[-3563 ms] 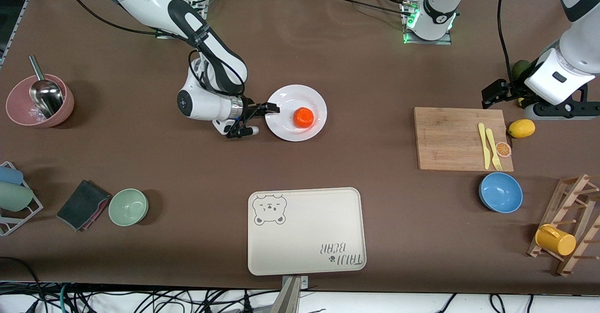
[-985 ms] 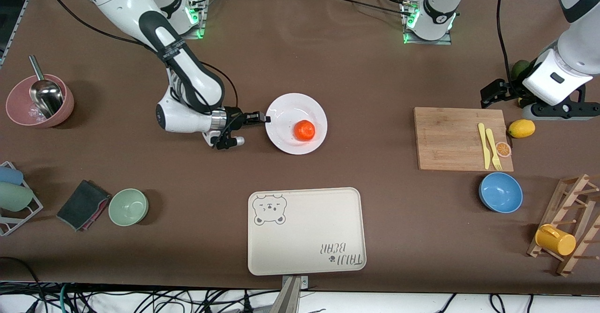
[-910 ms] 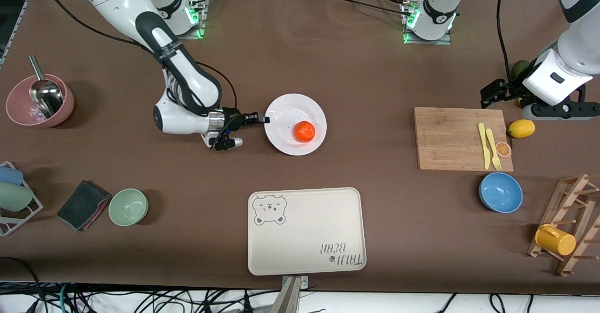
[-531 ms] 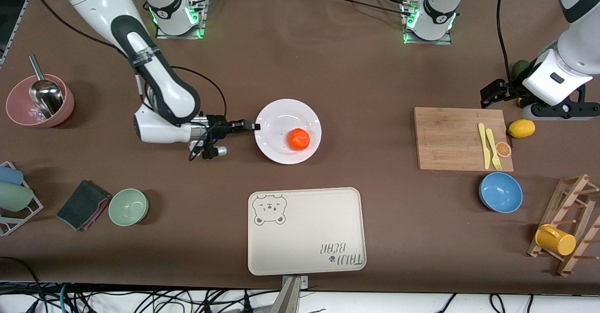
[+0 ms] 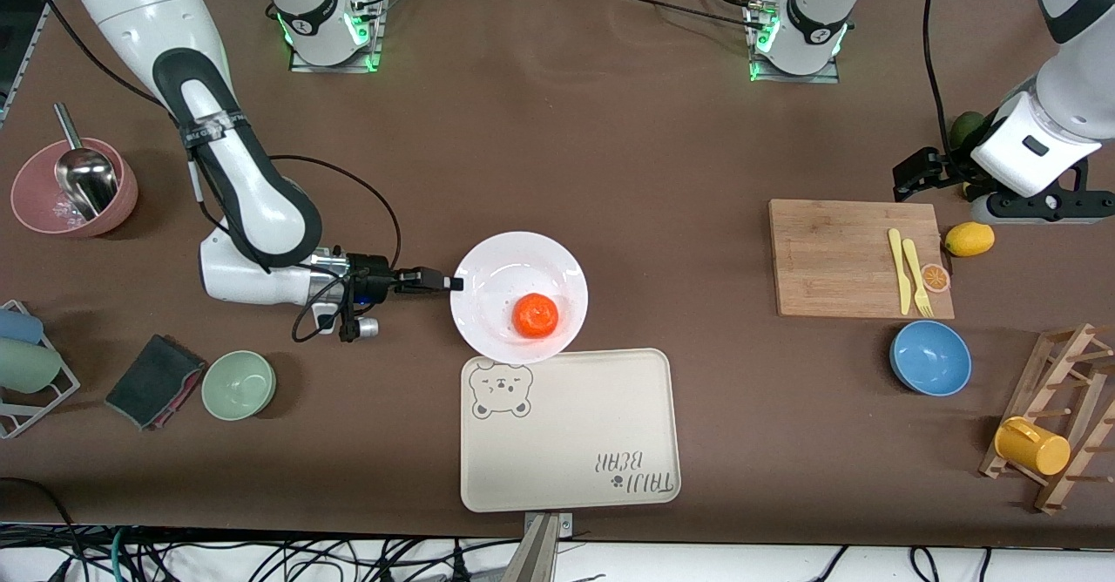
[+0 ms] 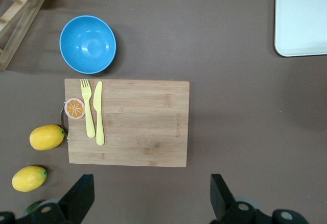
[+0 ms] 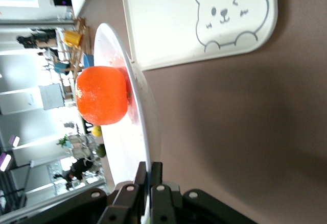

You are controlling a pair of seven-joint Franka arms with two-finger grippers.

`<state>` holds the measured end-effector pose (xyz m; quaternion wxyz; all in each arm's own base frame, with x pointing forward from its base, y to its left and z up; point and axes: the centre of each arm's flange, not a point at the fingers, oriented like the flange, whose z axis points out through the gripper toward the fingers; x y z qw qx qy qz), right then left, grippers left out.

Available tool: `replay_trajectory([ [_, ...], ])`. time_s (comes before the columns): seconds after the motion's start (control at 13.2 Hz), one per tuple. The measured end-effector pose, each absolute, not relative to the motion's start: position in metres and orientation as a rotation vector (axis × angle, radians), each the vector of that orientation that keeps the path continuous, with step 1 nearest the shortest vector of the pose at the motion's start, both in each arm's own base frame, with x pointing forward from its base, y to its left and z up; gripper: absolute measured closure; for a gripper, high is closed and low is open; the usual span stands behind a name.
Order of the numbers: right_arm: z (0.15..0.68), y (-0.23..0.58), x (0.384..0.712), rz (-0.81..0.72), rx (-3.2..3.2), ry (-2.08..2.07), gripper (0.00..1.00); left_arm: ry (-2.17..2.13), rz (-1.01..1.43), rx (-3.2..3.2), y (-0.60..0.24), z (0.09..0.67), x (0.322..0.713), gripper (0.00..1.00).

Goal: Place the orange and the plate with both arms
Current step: 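Slide the plate with the right gripper onto the bear tray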

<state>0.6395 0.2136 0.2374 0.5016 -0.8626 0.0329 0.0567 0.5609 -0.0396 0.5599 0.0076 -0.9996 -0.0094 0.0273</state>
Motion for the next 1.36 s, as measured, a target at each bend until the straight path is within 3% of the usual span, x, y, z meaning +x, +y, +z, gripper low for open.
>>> replay_trajectory([
  [0.83,0.213,0.167,0.716,-0.020,-1.972,0.251,0.95,-0.029,0.085,-3.125,-0.040,0.560,0.561,0.00],
  [1.36,0.183,0.178,0.730,-0.049,-1.988,0.366,0.95,-0.029,0.085,-3.125,-0.040,0.560,0.561,0.00],
])
